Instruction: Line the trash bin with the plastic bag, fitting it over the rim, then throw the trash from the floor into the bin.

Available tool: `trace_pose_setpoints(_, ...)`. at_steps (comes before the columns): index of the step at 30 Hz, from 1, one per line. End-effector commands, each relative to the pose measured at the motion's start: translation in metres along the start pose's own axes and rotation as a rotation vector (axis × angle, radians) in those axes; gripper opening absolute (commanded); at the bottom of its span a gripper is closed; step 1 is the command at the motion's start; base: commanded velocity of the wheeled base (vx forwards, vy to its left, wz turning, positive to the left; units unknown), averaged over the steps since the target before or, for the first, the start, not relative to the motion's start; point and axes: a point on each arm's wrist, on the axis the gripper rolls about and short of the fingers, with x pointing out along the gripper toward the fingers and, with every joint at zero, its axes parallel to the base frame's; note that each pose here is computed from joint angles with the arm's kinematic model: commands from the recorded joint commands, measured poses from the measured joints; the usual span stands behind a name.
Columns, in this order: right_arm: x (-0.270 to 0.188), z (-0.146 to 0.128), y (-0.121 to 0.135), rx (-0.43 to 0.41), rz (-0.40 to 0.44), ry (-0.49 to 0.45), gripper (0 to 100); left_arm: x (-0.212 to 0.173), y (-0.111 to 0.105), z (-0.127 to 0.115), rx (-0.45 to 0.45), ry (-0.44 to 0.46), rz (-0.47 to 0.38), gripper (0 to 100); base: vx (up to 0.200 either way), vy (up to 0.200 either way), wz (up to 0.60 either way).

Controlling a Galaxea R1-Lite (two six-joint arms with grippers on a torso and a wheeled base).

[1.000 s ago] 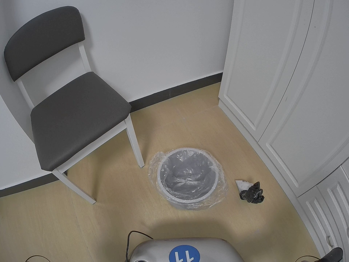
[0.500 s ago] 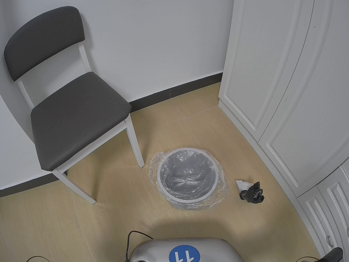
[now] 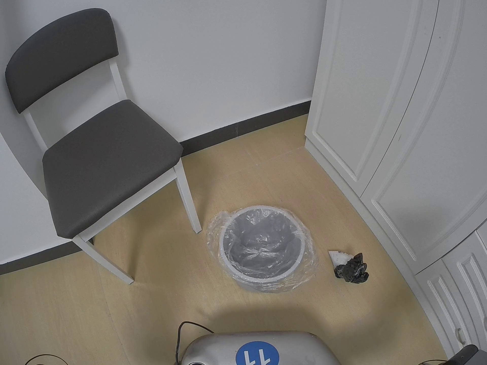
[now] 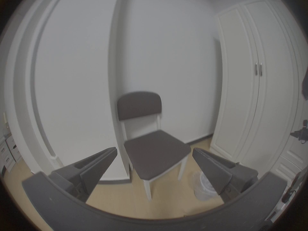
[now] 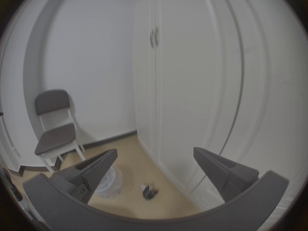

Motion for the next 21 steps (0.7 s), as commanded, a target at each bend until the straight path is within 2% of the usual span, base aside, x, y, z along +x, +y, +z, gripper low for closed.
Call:
trace_pose_setpoints(1, 0.16, -0.134, 0.016, 0.05, -0.083, 0.966, 100, 0.144, -0.068, -0.084, 0.098, 0.576, -0.122, 100, 0.0, 0.0, 0.0)
trace_pose_setpoints(2, 0.175, -0.148, 0.014, 0.054, -0.096, 0.978, 100, 0.157, -0.071, -0.089, 0.091, 0.586, -0.114, 100, 0.0, 0.0, 0.0)
trace_pose_setpoints(4, 0.175, -0.148, 0.014, 0.054, -0.096, 0.978, 100, 0.157, -0.071, -0.089, 0.091, 0.586, -0.114, 100, 0.0, 0.0, 0.0)
trace_pose_setpoints(5, 0.21, -0.187, 0.012, 0.066, -0.112, 0.962, 100, 0.181, -0.071, -0.101, 0.071, 0.591, -0.081, 100, 0.0, 0.0, 0.0)
trace_pose_setpoints(11, 0.247, -0.246, 0.005, 0.031, -0.124, 0.965, 100, 0.185, -0.068, -0.098, 0.056, 0.568, -0.062, 100, 0.0, 0.0, 0.0)
trace_pose_setpoints(17, 0.272, -0.265, 0.002, 0.02, -0.129, 0.972, 100, 0.188, -0.069, -0.092, 0.073, 0.543, -0.072, 100, 0.0, 0.0, 0.0)
trace_pose_setpoints(21, 0.29, -0.276, 0.002, 0.003, -0.122, 0.991, 100, 0.193, -0.071, -0.097, 0.097, 0.569, -0.077, 100, 0.0, 0.0, 0.0)
